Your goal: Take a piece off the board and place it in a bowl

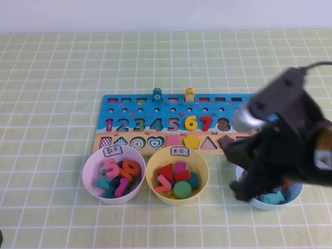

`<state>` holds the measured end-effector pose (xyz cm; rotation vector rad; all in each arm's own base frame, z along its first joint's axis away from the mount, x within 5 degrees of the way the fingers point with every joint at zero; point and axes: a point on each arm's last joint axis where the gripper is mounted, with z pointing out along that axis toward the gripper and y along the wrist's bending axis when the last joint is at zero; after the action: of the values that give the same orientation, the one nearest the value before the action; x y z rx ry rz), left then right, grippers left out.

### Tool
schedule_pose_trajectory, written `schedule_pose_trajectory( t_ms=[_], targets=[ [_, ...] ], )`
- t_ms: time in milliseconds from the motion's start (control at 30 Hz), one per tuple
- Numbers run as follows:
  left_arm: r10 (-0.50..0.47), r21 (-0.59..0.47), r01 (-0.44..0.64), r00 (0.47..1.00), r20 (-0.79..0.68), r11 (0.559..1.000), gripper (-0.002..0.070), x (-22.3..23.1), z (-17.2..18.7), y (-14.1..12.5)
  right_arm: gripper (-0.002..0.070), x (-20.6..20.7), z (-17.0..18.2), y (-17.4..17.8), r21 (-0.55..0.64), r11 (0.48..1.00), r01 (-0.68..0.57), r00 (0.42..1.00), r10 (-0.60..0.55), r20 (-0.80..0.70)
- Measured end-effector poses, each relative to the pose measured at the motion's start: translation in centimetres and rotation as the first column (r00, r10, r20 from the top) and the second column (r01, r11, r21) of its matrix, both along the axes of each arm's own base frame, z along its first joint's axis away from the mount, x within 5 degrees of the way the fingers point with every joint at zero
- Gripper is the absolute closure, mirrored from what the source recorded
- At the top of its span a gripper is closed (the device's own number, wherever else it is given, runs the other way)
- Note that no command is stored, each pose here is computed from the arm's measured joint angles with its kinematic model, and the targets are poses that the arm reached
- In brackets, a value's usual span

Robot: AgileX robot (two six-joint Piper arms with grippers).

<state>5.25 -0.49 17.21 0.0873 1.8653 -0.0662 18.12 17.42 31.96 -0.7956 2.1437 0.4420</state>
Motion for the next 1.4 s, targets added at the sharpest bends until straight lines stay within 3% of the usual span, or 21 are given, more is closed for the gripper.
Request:
schedule_pose_trajectory(
  t_ms=[300, 567, 733, 900, 1133, 1233, 1400],
  targets=[
    [0.0, 0.0, 0.0, 1.0, 0.0, 1.0, 0.0678, 0.0, 0.0, 0.0, 0.0693, -3.1, -2.1, -5.1, 0.085, 0.995, 0.057, 0.988, -0.068, 0.139],
    [0.0, 0.0, 0.0, 1.0, 0.0, 1.0, 0.0678, 0.0, 0.0, 0.0, 0.0694, -6.2, -6.2, -9.4, 0.156, 0.978, 0.139, 0.96, -0.172, 0.223],
    [0.0, 0.0, 0.0, 1.0, 0.0, 1.0, 0.0678, 0.0, 0.0, 0.0, 0.0694, -7.7, -8.2, -13.2, 0.247, 0.919, 0.308, 0.87, -0.377, 0.317],
    [0.0, 0.0, 0.0, 1.0, 0.0, 1.0, 0.0678, 0.0, 0.0, 0.0, 0.0694, -9.8, -9.8, -16.1, 0.338, 0.821, 0.46, 0.711, -0.569, 0.413],
    [0.0, 0.0, 0.0, 1.0, 0.0, 1.0, 0.0678, 0.0, 0.0, 0.0, 0.0694, -11.9, -11.5, -17.7, 0.416, 0.712, 0.566, 0.517, -0.699, 0.493],
    [0.0, 0.0, 0.0, 1.0, 0.0, 1.0, 0.0678, 0.0, 0.0, 0.0, 0.0694, -12.3, -11.9, -17.8, 0.42, 0.692, 0.588, 0.502, -0.719, 0.481],
    [0.0, 0.0, 0.0, 1.0, 0.0, 1.0, 0.0678, 0.0, 0.0, 0.0, 0.0694, -12.4, -13.1, -17.8, 0.397, 0.66, 0.637, 0.554, -0.751, 0.359]
  ],
)
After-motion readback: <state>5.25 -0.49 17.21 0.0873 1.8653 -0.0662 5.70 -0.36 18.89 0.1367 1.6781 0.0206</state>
